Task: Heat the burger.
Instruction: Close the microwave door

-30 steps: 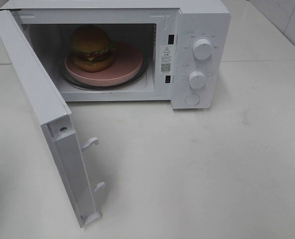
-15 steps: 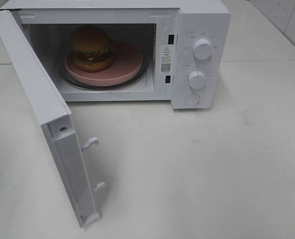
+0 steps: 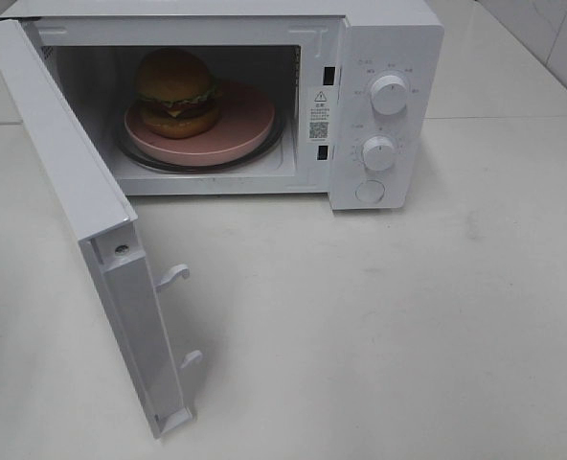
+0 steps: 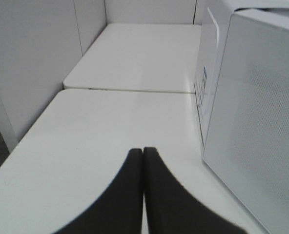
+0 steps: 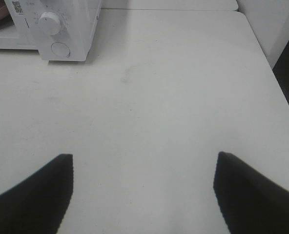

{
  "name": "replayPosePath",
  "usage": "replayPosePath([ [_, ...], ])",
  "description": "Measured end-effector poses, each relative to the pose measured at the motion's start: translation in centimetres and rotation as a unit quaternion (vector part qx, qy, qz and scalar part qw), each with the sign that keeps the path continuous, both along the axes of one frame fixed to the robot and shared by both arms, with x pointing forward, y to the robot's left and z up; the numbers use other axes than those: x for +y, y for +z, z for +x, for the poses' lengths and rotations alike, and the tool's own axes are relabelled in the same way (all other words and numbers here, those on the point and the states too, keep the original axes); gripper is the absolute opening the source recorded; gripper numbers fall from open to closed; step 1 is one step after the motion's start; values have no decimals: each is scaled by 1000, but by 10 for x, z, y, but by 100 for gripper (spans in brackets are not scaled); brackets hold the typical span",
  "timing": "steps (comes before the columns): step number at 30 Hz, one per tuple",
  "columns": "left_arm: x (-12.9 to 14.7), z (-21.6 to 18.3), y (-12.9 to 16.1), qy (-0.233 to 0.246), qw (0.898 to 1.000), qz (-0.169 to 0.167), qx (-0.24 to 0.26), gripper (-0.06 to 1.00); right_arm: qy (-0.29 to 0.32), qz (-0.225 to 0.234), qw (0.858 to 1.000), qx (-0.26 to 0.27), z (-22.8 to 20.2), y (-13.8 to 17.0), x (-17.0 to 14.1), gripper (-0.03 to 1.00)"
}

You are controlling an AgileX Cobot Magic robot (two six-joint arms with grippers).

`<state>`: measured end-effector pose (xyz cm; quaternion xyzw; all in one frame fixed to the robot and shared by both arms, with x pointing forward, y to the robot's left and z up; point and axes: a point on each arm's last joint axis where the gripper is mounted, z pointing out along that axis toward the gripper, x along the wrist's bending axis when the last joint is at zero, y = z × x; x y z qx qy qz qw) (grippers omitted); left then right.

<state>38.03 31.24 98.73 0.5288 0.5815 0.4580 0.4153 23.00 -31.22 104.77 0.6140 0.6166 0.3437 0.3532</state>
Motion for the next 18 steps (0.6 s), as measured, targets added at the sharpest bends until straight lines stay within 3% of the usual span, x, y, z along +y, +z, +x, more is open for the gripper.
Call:
replayPosePath([
  [4,-4,8,-6,-24,1000,3,17,0,0,0,1000,0,0,0,0,76],
  [8,-18,22,-12,-87,995,27,33,0,0,0,1000,0,0,0,0,76],
  [18,-47,38,-32,-174,983,28,50,0,0,0,1000,0,0,0,0,76],
])
